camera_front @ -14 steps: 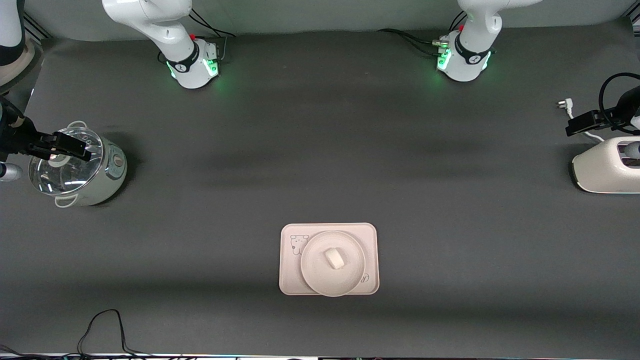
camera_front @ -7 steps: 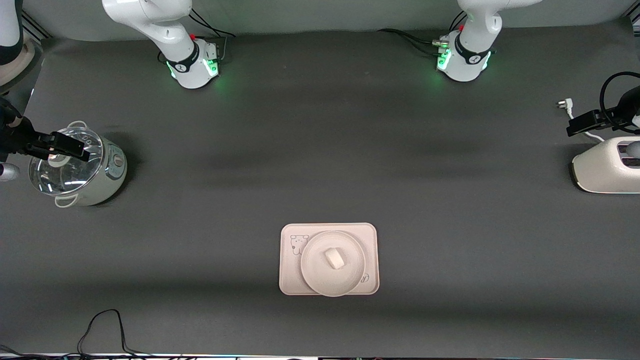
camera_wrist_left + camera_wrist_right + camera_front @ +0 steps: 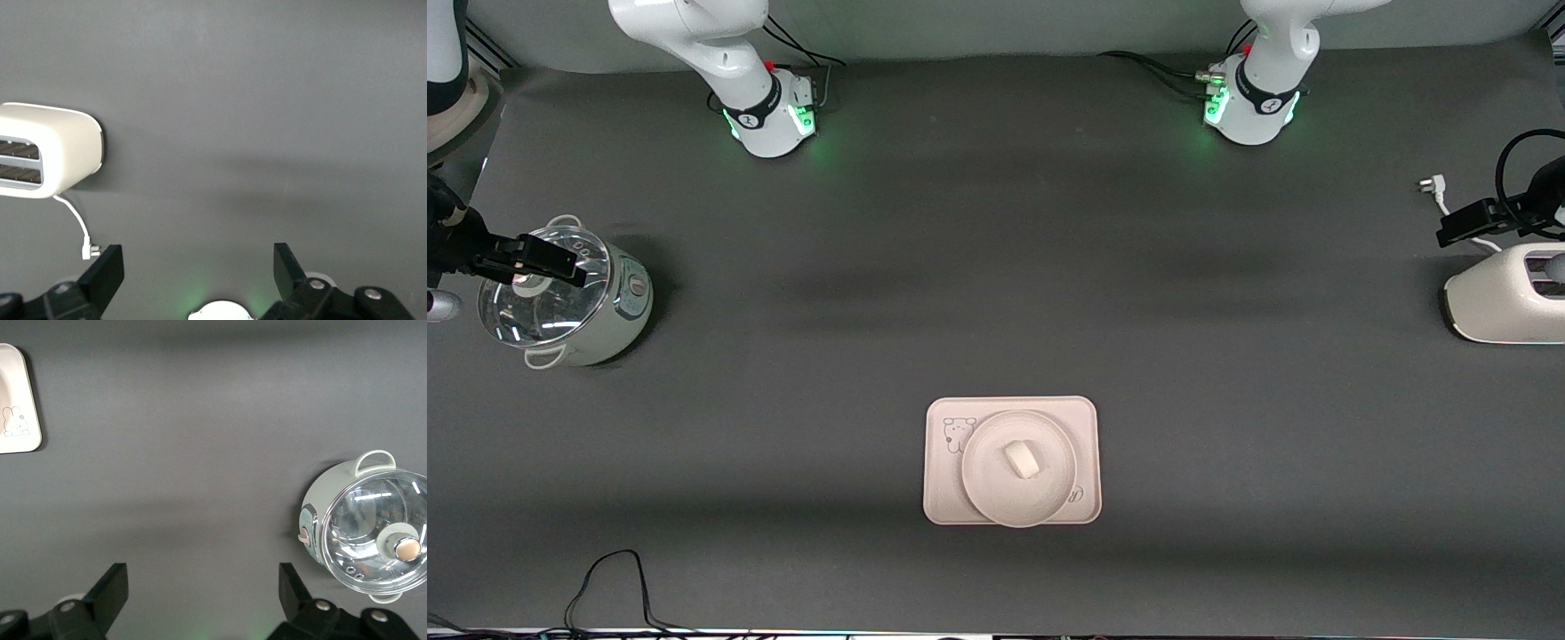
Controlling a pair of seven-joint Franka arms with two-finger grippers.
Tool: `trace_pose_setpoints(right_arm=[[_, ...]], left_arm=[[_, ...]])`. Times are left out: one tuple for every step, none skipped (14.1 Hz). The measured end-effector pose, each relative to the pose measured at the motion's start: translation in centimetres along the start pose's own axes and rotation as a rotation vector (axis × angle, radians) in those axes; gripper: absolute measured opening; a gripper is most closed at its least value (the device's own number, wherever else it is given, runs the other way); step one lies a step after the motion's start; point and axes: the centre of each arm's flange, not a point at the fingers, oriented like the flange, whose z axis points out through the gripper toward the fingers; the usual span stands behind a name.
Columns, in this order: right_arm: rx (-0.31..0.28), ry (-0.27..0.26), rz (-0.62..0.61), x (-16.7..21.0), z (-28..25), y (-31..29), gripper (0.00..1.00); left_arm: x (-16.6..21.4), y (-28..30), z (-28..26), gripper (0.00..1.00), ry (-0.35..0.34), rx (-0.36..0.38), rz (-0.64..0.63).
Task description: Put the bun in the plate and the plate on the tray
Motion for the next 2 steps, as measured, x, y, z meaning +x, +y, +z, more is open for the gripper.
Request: trace_pose_setpoints(right_arm=[[0.0,0.0,0.0,0.0,0.0,0.0,1.0],[0.0,0.0,0.0,0.0,0.0,0.0,1.0]], left_arm=[[0.11,0.02,-0.09,1.0,0.011,0.0,0.0],[0.21,0.02,-0.17,1.0,0.02,-0.001,0.0]])
